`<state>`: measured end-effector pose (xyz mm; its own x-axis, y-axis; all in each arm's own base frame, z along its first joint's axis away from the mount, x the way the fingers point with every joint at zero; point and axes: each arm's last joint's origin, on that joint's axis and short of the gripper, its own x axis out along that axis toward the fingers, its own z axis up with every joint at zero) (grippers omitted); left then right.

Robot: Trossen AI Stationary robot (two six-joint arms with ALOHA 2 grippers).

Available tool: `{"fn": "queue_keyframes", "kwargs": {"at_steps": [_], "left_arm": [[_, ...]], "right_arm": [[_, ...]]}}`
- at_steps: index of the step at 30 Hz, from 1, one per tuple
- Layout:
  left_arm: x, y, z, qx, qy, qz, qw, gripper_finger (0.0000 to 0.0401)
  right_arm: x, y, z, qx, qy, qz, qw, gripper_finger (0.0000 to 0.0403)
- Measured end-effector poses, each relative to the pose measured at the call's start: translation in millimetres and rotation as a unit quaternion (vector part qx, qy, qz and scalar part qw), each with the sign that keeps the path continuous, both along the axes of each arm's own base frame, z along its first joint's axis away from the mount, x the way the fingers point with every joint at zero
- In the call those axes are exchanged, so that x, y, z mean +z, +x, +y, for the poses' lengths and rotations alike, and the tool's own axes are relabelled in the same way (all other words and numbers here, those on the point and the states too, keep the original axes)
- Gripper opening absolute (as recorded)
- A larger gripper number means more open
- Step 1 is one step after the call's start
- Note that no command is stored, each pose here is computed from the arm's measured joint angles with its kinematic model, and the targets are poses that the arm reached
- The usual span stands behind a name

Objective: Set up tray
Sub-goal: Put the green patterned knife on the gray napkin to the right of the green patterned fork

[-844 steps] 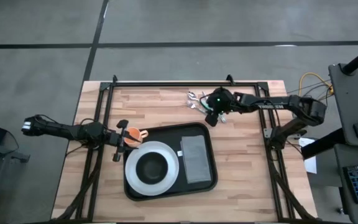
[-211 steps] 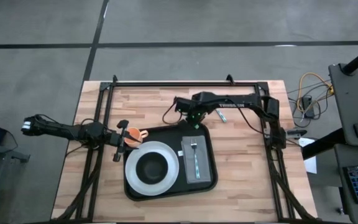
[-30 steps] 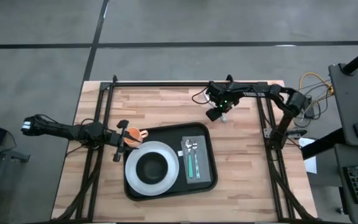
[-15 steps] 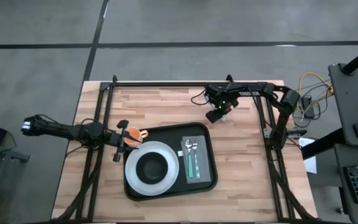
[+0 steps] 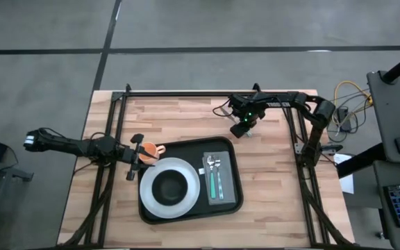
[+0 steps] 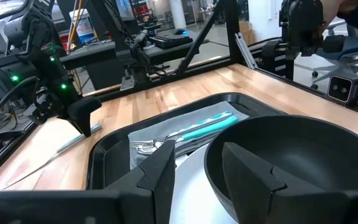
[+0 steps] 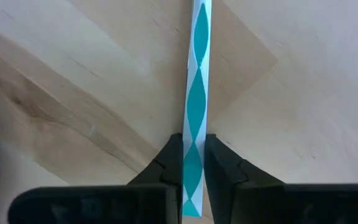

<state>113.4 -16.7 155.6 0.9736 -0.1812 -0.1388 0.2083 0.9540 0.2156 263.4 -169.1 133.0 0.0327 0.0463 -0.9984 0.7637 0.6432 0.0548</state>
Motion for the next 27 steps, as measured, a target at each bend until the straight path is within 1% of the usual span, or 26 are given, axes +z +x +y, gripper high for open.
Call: {"fn": "queue_keyframes", "kwargs": {"at_steps": [5,8,12,18,27], "left_arm": [[0.0,0.0,0.0,0.000,0.000,0.000,1.000,0.0116],[0.0,0.0,0.0,0.000,0.000,0.000,1.000,0.0116],[0.0,0.0,0.0,0.000,0.000,0.000,1.000,0.0116],[0.0,0.0,0.0,0.000,0.000,0.000,1.000,0.0116],[0.0,0.0,0.0,0.000,0.000,0.000,1.000,0.0116]], "right_arm": [[4.6,0.5,2.6,-0.020,-0.009,-0.003,1.000,0.0026],[10.8,1.2,8.6,-0.036,-0.032,0.004,0.999,0.0026],[25.2,5.5,19.7,-0.058,-0.044,-0.019,0.997,0.0026],[38.5,17.4,50.3,-0.088,-0.047,-0.042,0.994,0.0026],[39.9,36.0,112.7,-0.136,-0.049,-0.047,0.988,0.0026]]}}
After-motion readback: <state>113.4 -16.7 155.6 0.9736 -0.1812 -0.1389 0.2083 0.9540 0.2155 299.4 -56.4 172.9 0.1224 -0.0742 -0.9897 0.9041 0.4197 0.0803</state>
